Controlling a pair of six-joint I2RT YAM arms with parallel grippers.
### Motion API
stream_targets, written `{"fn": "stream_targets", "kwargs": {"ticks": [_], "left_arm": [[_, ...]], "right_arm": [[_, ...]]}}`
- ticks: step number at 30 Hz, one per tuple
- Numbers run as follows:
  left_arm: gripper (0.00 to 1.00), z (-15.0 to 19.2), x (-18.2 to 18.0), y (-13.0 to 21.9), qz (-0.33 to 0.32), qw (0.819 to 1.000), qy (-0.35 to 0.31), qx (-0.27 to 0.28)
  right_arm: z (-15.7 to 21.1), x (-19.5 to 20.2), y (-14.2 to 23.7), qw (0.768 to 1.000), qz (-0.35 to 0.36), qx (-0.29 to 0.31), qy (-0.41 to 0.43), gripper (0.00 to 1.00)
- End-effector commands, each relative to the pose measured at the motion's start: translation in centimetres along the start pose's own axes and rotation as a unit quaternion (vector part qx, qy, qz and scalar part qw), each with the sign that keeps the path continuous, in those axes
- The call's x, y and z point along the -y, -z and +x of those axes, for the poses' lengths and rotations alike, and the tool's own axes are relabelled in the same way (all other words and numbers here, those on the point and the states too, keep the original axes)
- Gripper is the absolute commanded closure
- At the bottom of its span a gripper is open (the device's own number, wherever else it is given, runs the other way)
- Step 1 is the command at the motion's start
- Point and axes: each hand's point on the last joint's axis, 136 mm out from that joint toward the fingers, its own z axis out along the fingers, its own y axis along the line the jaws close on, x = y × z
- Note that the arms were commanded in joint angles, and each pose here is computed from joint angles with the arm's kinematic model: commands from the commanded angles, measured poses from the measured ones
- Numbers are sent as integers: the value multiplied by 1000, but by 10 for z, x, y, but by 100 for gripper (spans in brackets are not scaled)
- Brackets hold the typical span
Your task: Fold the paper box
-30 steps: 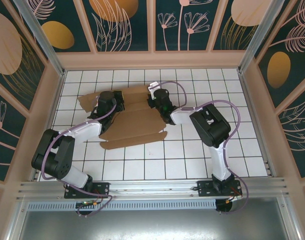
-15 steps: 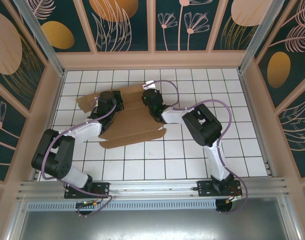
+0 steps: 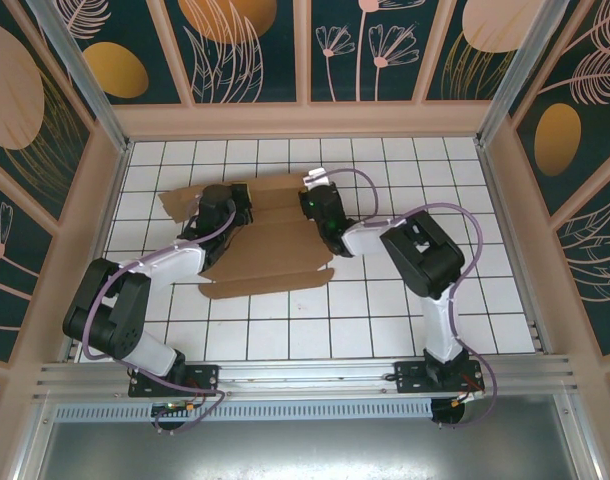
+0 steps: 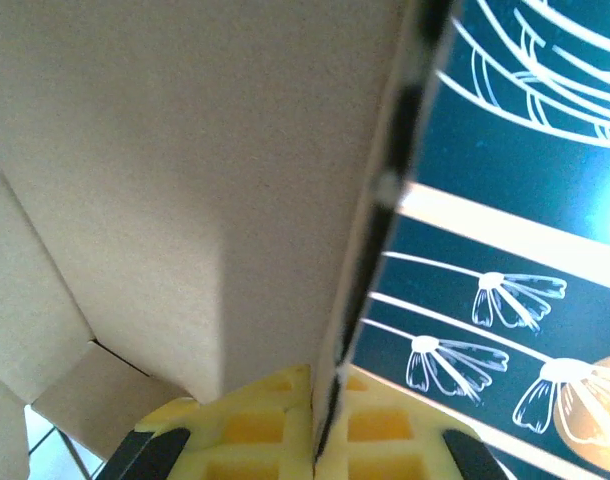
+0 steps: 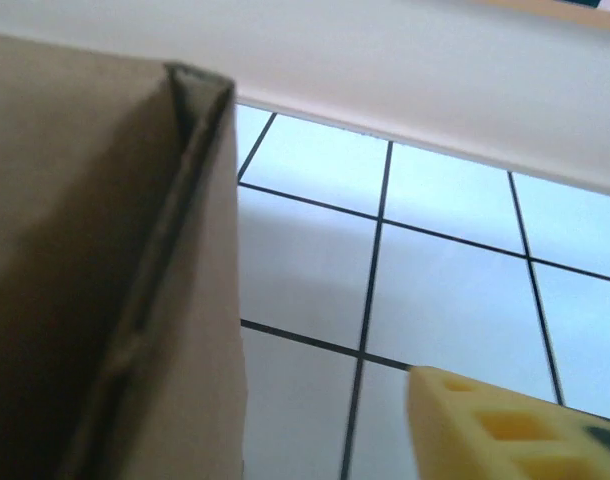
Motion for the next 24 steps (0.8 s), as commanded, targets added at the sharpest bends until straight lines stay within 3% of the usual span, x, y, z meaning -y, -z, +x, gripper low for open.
{"fn": "stream_targets", "kwargs": {"ticks": [1, 5, 13, 20, 24], "left_arm": [[100, 8, -34, 3, -59, 998, 8, -23], [100, 9, -28, 3, -55, 998, 6, -23], [100, 8, -26, 4, -53, 998, 5, -18], [100, 9, -25, 4, -50, 998, 8, -21], [100, 11, -25, 4, -50, 998, 8, -24]], "right_arm": [[-10, -6, 19, 998, -47, 39, 12, 40], [-8, -2, 25, 998, -50, 43, -5, 29], [13, 8, 18, 999, -8, 2, -40, 30], [25, 8, 6, 998, 7, -31, -48, 58], [30, 5, 4, 998, 7, -38, -43, 85]]}}
